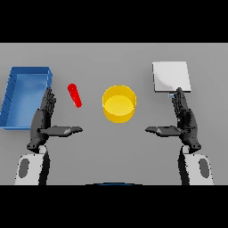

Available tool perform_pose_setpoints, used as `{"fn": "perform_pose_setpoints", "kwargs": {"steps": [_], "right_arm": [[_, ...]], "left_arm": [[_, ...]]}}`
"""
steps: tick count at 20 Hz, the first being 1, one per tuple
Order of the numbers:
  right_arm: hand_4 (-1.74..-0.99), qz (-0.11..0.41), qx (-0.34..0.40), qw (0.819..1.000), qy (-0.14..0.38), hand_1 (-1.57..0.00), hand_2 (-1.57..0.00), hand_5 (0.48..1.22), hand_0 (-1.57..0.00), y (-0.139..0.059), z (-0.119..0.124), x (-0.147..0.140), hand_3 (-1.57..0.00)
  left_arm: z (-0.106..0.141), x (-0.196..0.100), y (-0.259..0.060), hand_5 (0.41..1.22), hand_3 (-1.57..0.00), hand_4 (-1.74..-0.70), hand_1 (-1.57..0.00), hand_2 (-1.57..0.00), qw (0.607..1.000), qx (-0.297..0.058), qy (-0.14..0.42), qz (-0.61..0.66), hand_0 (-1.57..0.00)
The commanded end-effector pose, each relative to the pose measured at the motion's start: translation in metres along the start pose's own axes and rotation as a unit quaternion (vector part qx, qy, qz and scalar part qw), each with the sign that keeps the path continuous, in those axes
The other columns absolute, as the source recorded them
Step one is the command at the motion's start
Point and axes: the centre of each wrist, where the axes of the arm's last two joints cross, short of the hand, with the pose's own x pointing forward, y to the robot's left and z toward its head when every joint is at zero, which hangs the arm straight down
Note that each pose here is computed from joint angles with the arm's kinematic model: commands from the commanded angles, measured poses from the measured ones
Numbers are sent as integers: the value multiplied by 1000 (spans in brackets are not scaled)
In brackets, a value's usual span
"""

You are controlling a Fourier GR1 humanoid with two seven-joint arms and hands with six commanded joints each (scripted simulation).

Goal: Pick up the red beaker and tilt it to pour out 1 green nut into yellow bowl. Pick up the yellow bowl and place it on the metallic measuring scale.

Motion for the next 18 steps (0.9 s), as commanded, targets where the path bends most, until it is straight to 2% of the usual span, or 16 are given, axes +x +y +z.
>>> {"fn": "perform_pose_setpoints", "kwargs": {"steps": [1, 6, 7, 8, 10, 13, 15, 18], "right_arm": [[-1128, 0, 0, 1000, 0, 1, 1, 660, 1, 1, 0, 0, 1], [-1128, 1, 0, 1000, 3, 1, 1, 660, 1, 7, 2, 1, 1], [-1128, 67, 9, 996, -50, 1, 1, 660, 1, 8, 12, 3, 1], [-1128, 104, 21, 991, -76, 1, 1, 663, 1, 15, 21, 2, 1], [-1126, 139, 28, 987, -78, 1, 1, 666, 1, 21, 28, 3, 1], [-1112, 156, 26, 984, -76, 1, 1, 659, 1, 22, 34, 5, 1], [-1121, 147, 25, 986, -75, 1, 1, 658, 1, 22, 33, 6, 1], [-1130, 146, 23, 986, -79, 1, 1, 650, 1, 22, 33, 11, 1]], "left_arm": [[0, 0, 1, 623, 1, -1093, 1, 1, 1000, 1, 0, 0, 1], [0, 1, 4, 623, 1, -1093, 1, 1, 1000, 2, -1, 0, 1], [12, 1, 6, 623, 1, -1093, 1, 1, 999, -6, -18, -35, 1], [22, 3, 7, 620, 1, -1094, 1, 1, 998, -11, -30, -56, 1], [28, 7, 3, 615, 1, -1093, 1, 1, 996, -13, -28, -78, 1], [32, 9, 1, 616, 1, -1096, 1, 1, 996, -19, -15, -91, 1], [23, 7, -4, 612, 1, -1090, 1, 1, 995, -19, 1, -97, 1], [11, 3, -13, 623, 1, -1106, 1, 1, 994, -29, -10, -107, 1]]}}
